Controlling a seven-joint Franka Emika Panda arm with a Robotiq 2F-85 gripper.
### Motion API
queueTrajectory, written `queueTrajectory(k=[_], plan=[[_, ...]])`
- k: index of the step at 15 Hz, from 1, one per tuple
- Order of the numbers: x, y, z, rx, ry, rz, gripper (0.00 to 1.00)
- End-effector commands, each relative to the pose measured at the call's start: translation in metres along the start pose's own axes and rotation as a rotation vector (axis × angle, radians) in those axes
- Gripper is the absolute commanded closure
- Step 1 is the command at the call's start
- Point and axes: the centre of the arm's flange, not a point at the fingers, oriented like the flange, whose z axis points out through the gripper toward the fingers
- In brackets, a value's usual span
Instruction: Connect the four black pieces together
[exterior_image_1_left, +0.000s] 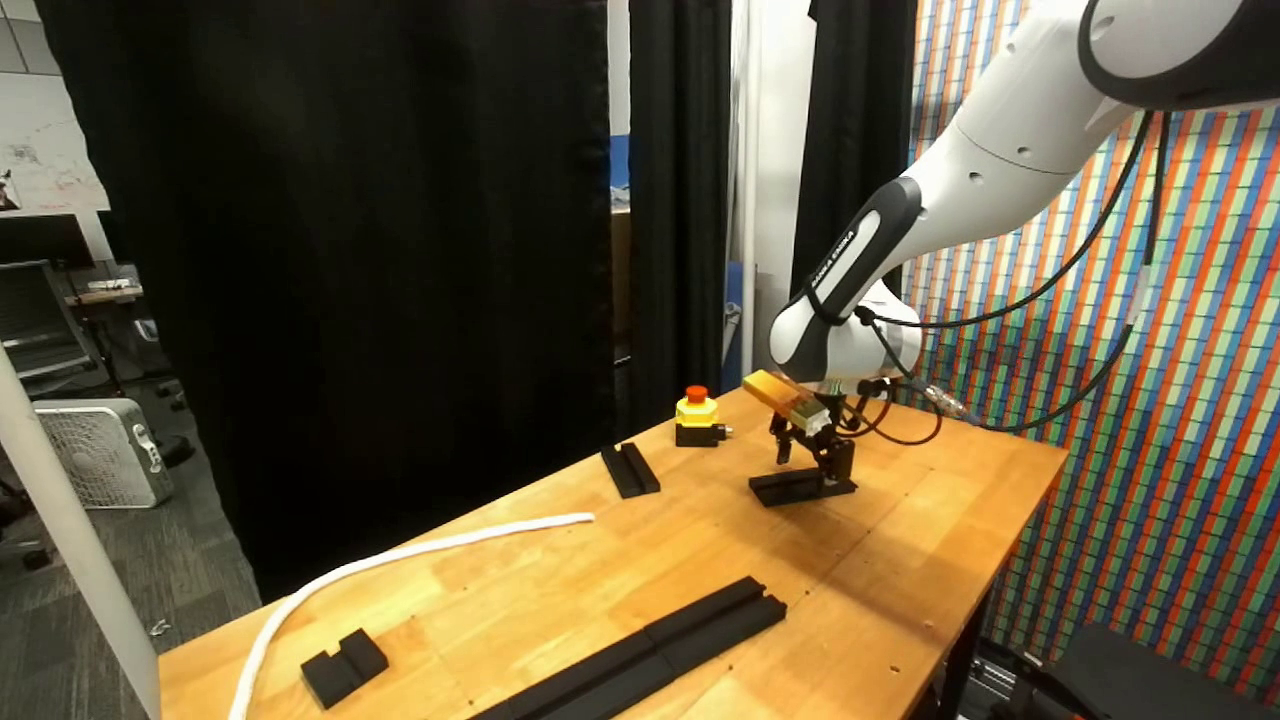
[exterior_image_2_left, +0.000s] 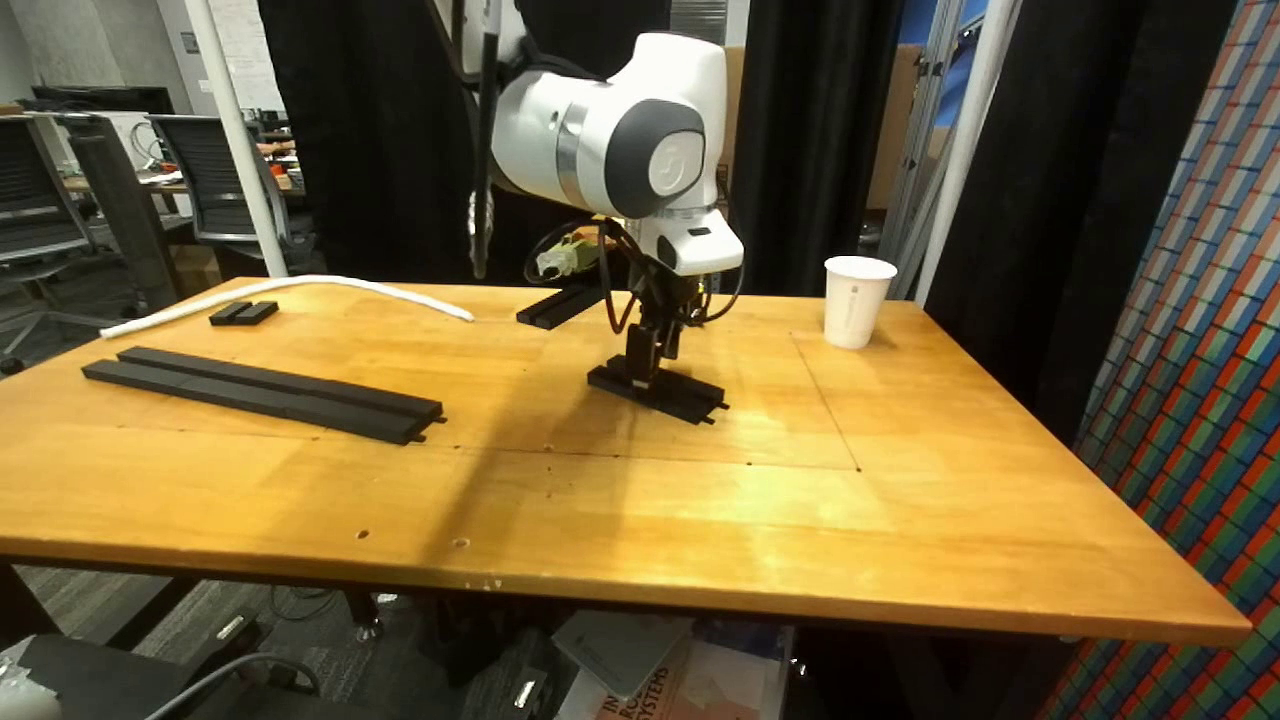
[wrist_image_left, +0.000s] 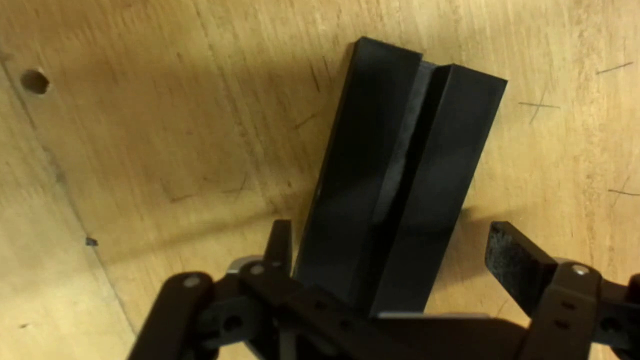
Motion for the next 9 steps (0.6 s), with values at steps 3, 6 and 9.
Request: queueTrajectory(k=[3, 6, 9], plan=[[0.0091, -0.0123, 0.012, 0.023, -0.038, -0.005, 0.0], [0.0083, -0.0131, 0.0141, 0.016, -0.048, -0.004, 0.0], [0.0054, -0.0133, 0.0151, 0.008, -0.054, -0.011, 0.33]])
